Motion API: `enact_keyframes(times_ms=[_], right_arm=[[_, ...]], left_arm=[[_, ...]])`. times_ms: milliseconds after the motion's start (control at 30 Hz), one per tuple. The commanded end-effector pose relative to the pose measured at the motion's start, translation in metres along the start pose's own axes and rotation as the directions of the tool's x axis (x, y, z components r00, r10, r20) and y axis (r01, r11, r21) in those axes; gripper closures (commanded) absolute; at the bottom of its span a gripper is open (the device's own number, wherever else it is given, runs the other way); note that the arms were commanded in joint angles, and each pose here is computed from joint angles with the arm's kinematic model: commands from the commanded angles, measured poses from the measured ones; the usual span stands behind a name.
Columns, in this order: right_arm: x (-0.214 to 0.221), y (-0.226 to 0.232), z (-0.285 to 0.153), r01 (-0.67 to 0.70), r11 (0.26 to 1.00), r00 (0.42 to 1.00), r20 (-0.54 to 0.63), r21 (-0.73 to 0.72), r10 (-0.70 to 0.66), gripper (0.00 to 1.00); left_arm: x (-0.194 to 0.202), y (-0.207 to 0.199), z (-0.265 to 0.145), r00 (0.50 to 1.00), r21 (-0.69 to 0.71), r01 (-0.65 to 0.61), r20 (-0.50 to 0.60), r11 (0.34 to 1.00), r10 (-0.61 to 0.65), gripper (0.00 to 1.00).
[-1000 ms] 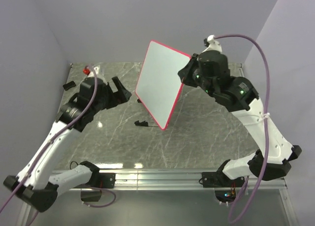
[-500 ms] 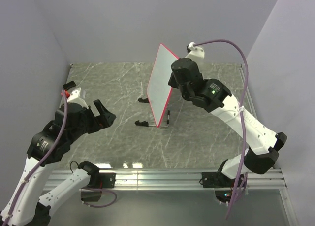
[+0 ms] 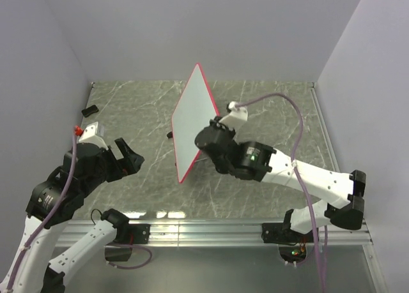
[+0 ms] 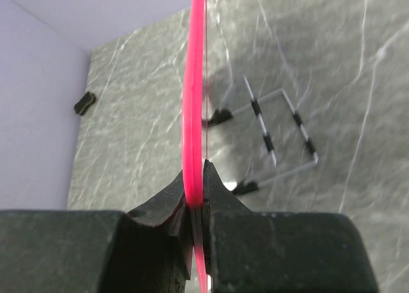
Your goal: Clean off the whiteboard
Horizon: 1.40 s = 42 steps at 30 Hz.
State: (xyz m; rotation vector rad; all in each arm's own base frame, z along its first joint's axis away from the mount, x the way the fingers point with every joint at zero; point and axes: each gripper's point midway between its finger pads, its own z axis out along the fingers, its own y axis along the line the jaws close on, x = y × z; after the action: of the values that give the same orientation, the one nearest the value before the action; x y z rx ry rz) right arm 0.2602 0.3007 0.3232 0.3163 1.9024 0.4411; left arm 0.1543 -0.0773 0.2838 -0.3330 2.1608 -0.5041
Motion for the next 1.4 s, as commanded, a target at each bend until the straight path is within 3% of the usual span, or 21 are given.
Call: enact_keyframes(times_ms=[0,233,367,500,633,933,967,1033,1067,1133,1167,1233,1367], right_arm=[[0.028,-0.018,-0.017,-0.127,0.992,0.992,-0.020,0.010,0.127,1.00],[0.078,-0.079,-0.030,-0.150,0.988,0.988,-0.037,0.029,0.151,1.00],[0.039,-0.097,-0.036,-0.175,0.985,0.985,0.007,0.002,0.175,1.00],[-0.004,-0.108,-0.043,-0.116,0.993,0.992,0.044,0.007,0.115,1.00],[-0.006,-0.117,-0.046,-0.065,0.998,0.997,0.045,-0.003,0.065,1.00],[0.087,-0.135,-0.033,-0.063,0.997,0.995,-0.080,0.041,0.066,1.00],[0.093,-0.131,-0.032,-0.104,0.993,0.991,-0.083,0.053,0.108,1.00],[0.113,-0.128,-0.032,-0.054,0.995,0.994,-0.090,0.082,0.061,1.00],[0.113,-0.119,-0.033,-0.097,0.991,0.992,-0.078,0.089,0.104,1.00],[0.131,-0.120,-0.031,-0.021,0.990,0.995,-0.089,0.139,0.034,1.00],[0.132,-0.109,-0.035,-0.058,0.989,0.994,-0.080,0.135,0.069,1.00],[0.147,-0.116,-0.034,-0.005,0.982,0.996,-0.088,0.186,0.022,1.00],[0.169,-0.115,-0.043,-0.036,0.981,0.993,-0.103,0.188,0.056,1.00]], left_arm=[[-0.003,0.002,-0.002,1.000,-0.008,-0.027,0.007,1.000,0.027,0.01],[0.007,0.003,0.006,0.998,-0.001,-0.050,-0.023,0.999,0.050,0.01],[0.014,0.006,0.011,0.997,-0.003,-0.059,-0.046,0.998,0.059,0.01],[0.013,0.004,0.011,0.997,0.005,-0.062,-0.043,0.998,0.062,0.01],[0.011,0.005,0.011,0.997,0.002,-0.069,-0.033,0.998,0.069,0.01],[0.017,0.010,0.013,0.996,-0.007,-0.076,-0.041,0.997,0.075,0.01],[0.017,0.010,0.012,0.996,-0.004,-0.078,-0.041,0.997,0.078,0.01],[0.018,0.010,0.012,0.996,-0.002,-0.078,-0.043,0.997,0.078,0.01],[0.018,0.010,0.012,0.996,-0.003,-0.078,-0.042,0.997,0.078,0.01],[0.017,0.010,0.011,0.996,0.001,-0.082,-0.041,0.997,0.082,0.01],[0.017,0.009,0.011,0.996,0.003,-0.084,-0.041,0.996,0.085,0.01],[0.017,0.009,0.010,0.995,0.009,-0.088,-0.041,0.996,0.089,0.01],[0.018,0.007,0.009,0.995,0.024,-0.096,-0.039,0.995,0.097,0.01]])
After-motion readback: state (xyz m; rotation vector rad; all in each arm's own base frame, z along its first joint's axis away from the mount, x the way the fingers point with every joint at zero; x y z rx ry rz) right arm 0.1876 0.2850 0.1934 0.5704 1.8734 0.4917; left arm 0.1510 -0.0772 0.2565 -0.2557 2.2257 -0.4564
